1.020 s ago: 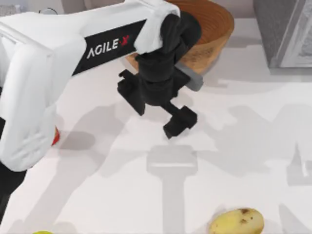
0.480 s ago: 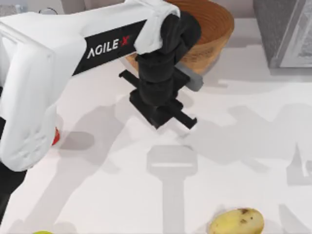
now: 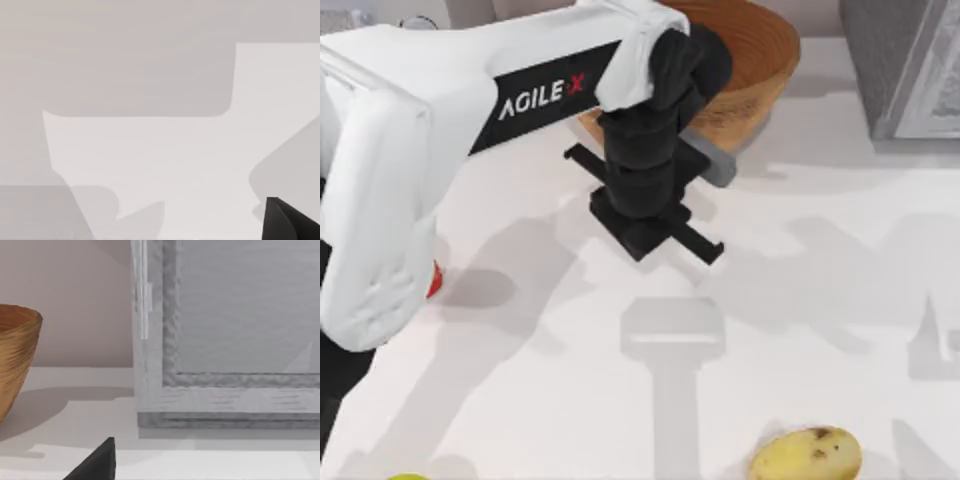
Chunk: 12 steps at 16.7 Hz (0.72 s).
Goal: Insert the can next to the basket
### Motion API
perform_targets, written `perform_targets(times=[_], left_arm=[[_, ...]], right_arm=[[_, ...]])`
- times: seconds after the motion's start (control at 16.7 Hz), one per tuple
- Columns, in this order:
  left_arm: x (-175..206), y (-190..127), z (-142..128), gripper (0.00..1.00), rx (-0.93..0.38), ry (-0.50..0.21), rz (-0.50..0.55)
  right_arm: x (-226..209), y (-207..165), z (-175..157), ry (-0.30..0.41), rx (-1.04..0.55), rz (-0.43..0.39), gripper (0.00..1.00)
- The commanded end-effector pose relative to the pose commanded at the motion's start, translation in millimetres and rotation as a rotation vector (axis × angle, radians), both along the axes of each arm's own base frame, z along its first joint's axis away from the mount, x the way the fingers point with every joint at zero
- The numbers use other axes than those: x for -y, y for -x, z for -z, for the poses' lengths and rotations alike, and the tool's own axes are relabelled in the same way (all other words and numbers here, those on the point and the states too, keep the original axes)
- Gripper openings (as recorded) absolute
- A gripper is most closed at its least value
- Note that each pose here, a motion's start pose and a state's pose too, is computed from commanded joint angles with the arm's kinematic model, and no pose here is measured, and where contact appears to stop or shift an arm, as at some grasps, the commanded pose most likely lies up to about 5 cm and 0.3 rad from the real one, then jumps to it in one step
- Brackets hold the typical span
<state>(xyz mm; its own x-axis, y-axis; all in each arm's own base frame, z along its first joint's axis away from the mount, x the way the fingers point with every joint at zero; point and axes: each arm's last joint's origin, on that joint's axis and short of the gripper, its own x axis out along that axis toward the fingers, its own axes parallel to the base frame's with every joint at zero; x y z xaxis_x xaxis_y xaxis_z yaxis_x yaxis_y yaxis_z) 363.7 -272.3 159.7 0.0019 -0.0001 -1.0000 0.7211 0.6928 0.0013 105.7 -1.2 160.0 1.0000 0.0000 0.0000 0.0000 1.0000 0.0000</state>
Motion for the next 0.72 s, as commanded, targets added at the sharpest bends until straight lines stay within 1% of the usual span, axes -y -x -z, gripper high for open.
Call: perform_targets(times=[0.18, 0.24, 0.36, 0.48, 0.54, 0.72], left_arm=[[-6, -1, -5, 0.0, -0.003, 0.005, 0.002], [-16, -4, -12, 0.0, -0.007, 0.013, 0.001], [-51, -11, -31, 0.0, -0.015, 0.035, -0.011], [-103, -19, -51, 0.0, -0.019, 0.059, -0.059], [-135, -22, -60, 0.0, -0.017, 0.069, -0.103], [-240, -22, -75, 0.0, 0.004, 0.079, -0.296]], right_arm=[[0, 0, 0, 0.0, 0.0, 0.0, 1.0], [0, 0, 0, 0.0, 0.0, 0.0, 1.0], [0, 0, 0, 0.0, 0.0, 0.0, 1.0], [0, 0, 0, 0.0, 0.0, 0.0, 1.0], [0, 0, 0, 0.0, 0.0, 0.0, 1.0], [0, 0, 0, 0.0, 0.0, 0.0, 1.0]])
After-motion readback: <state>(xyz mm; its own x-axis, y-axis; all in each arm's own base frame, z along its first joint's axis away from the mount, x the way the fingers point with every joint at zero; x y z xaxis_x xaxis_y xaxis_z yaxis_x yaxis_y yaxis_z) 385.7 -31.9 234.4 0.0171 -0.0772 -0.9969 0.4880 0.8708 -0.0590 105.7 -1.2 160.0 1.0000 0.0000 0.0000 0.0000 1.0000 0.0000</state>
